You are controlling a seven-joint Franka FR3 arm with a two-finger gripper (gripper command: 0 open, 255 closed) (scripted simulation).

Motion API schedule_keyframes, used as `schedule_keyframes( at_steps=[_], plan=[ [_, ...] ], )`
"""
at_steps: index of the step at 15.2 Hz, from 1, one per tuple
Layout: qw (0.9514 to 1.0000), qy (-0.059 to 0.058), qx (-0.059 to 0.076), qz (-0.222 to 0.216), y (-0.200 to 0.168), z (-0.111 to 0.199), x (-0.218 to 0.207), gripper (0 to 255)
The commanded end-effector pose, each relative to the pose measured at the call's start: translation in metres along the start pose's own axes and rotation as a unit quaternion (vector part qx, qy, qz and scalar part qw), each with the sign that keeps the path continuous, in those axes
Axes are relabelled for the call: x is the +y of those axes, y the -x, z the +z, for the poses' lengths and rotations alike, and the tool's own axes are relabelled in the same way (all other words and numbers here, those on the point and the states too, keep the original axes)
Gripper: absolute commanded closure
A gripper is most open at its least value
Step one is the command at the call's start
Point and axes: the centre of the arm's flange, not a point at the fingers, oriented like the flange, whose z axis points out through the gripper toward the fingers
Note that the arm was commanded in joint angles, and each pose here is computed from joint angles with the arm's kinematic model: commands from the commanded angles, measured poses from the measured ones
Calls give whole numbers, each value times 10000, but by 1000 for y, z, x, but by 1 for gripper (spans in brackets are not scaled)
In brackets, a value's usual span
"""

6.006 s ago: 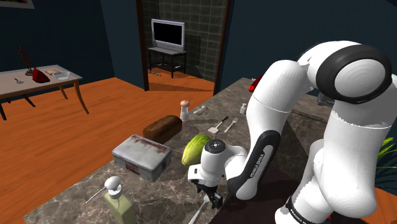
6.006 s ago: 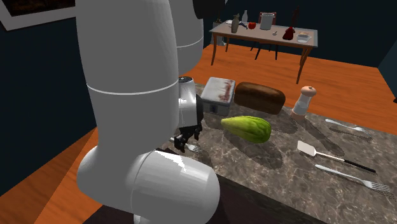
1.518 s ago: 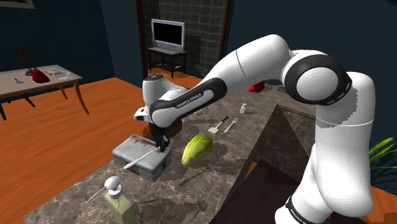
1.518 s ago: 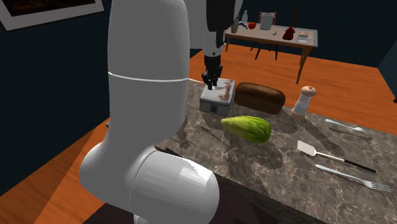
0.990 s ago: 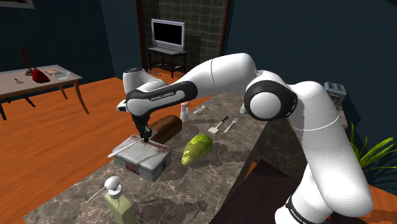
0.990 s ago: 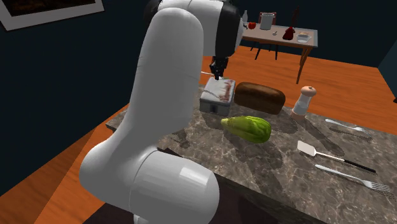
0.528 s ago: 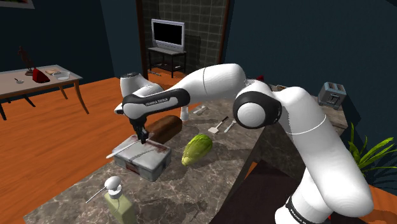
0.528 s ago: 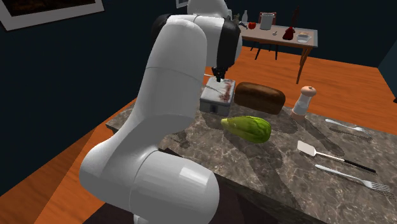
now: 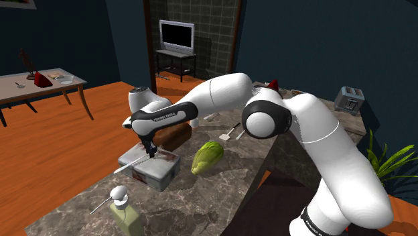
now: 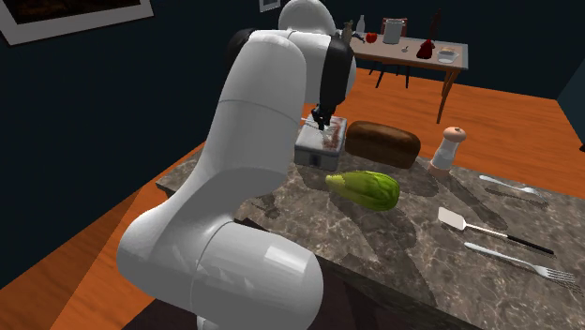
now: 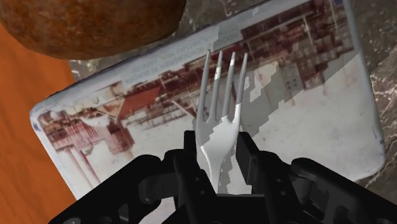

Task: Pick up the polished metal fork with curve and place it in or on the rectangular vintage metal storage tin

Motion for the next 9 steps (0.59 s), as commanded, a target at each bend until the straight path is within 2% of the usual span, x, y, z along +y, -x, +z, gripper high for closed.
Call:
schedule_keyframes(
  at_steps=[1,8,9],
  plan=[
    [10000,2,1,1,-1,8,0,255],
    [10000,2,1,1,-1,8,0,255],
    [10000,2,1,1,-1,8,0,0]
  ],
)
